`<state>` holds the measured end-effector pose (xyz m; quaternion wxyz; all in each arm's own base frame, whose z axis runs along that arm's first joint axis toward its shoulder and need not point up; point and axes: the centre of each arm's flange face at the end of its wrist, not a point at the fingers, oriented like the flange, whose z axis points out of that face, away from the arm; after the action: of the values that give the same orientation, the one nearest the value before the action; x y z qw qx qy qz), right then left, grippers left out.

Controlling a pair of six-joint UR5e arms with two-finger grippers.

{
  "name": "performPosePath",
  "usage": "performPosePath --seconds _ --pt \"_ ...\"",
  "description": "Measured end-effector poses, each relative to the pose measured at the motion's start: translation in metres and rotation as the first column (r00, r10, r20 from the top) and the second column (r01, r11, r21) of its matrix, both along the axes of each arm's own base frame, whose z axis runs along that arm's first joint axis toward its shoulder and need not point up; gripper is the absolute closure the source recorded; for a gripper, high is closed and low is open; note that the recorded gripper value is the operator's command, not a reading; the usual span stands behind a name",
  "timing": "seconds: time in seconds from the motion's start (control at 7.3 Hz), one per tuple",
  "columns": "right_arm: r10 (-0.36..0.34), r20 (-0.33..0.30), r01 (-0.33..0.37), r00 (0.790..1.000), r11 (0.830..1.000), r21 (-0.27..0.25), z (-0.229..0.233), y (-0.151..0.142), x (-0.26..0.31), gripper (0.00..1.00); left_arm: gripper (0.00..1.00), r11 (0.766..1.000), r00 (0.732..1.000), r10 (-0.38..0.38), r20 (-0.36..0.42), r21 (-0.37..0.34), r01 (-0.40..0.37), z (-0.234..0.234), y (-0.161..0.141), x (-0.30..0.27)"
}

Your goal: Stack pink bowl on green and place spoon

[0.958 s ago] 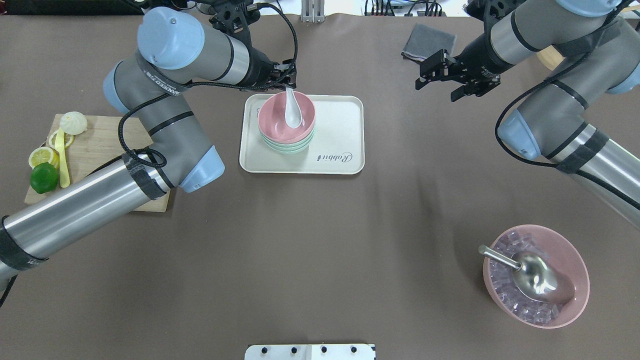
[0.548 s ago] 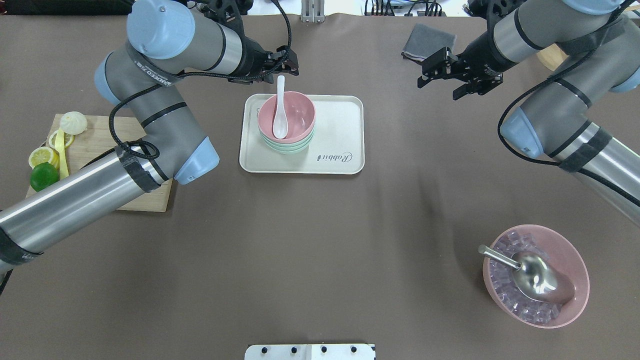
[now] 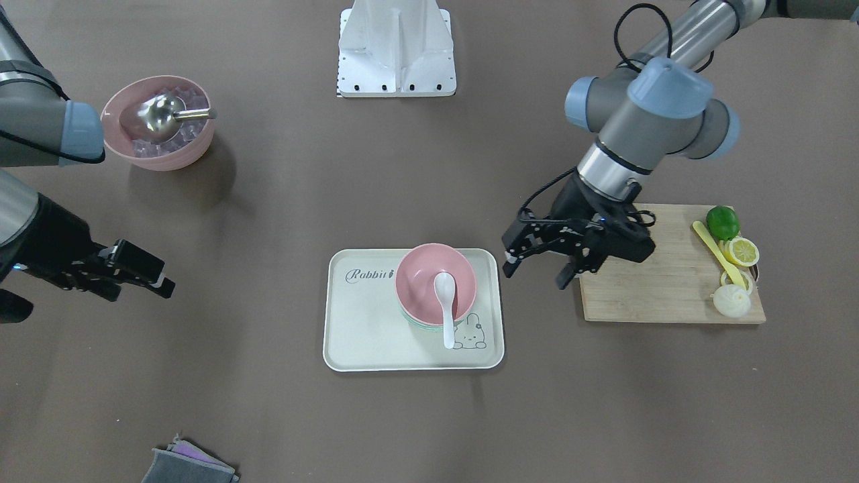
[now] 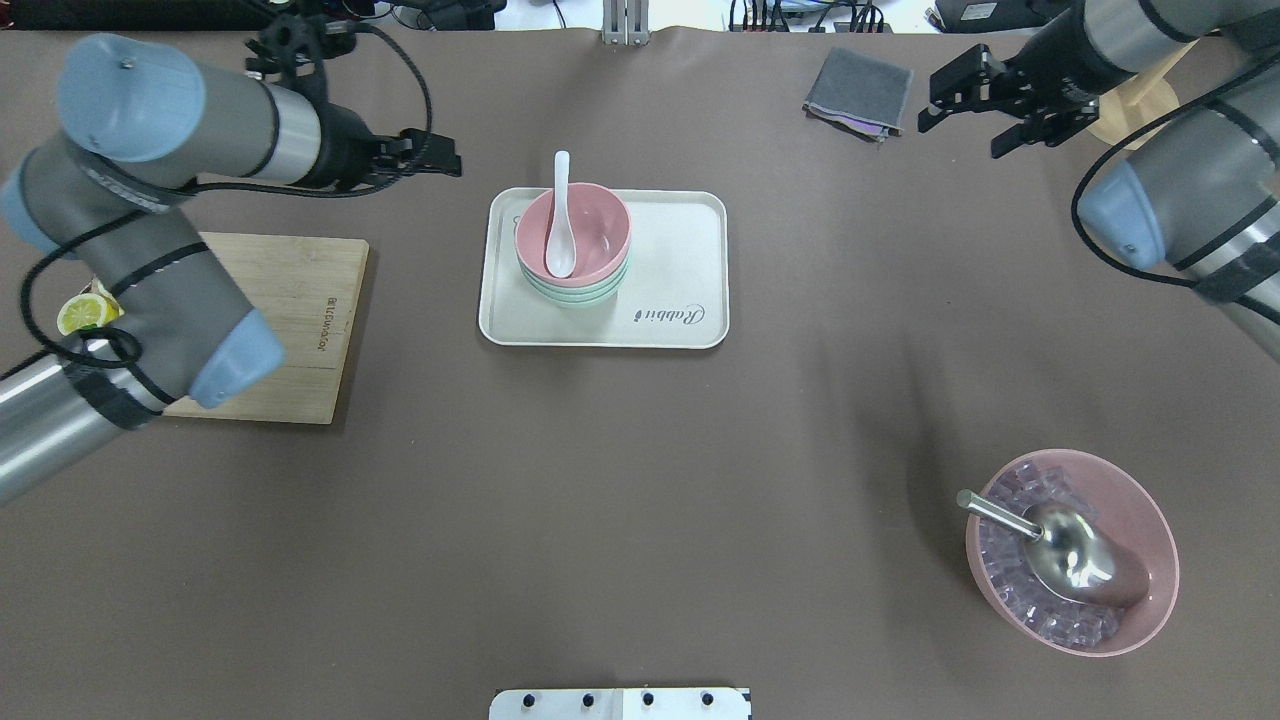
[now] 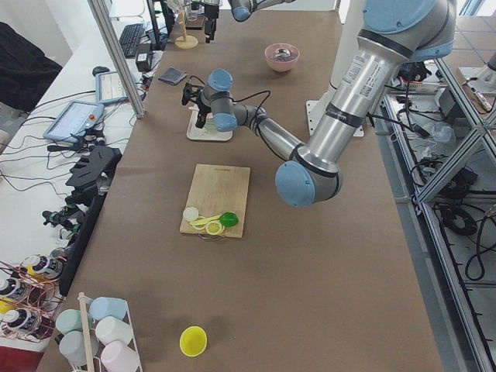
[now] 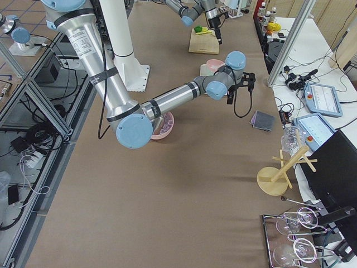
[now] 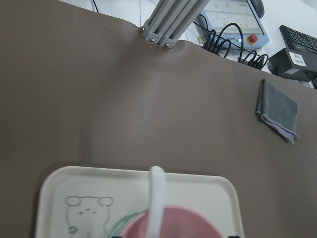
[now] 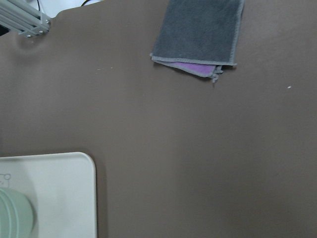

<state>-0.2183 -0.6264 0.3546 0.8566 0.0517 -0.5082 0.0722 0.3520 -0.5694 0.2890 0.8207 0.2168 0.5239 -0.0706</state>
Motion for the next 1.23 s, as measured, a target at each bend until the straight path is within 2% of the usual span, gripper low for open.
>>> performPosePath --seconds 0.14,0.27,0.41,0.55,0.68,0.96,1.23 --pt "-0.023 -0.098 0.027 0.995 0.999 0.040 0.025 -0.008 0.031 0.00 0.01 1.000 0.994 0.020 0.103 0.000 -0.020 0.020 -0.007 -0.048" --pt "-0.067 -0.231 0.086 0.971 0.994 0.071 0.048 -0.012 0.062 0.00 0.01 0.998 0.977 0.054 0.207 -0.001 -0.055 0.034 -0.011 -0.094" --pt "-0.142 -0.369 0.182 0.919 0.980 0.075 0.072 -0.010 0.095 0.00 0.01 0.996 0.948 0.093 0.306 -0.013 -0.093 0.056 -0.010 -0.137" --pt "-0.222 -0.448 0.272 0.866 0.961 0.048 0.102 0.000 0.130 0.00 0.01 0.991 0.910 0.132 0.393 -0.020 -0.135 0.089 -0.006 -0.177" --pt "-0.270 -0.462 0.310 0.845 0.951 0.011 0.137 0.016 0.164 0.00 0.01 0.982 0.878 0.184 0.442 -0.043 -0.184 0.126 -0.003 -0.217" --pt "-0.283 -0.415 0.296 0.865 0.955 -0.036 0.192 0.051 0.209 0.00 0.01 0.948 0.881 0.316 0.352 -0.140 -0.284 0.192 0.002 -0.276" --pt "-0.267 -0.382 0.262 0.885 0.963 -0.066 0.230 0.081 0.235 0.00 0.01 0.934 0.847 0.357 0.395 -0.125 -0.335 0.261 0.011 -0.344"
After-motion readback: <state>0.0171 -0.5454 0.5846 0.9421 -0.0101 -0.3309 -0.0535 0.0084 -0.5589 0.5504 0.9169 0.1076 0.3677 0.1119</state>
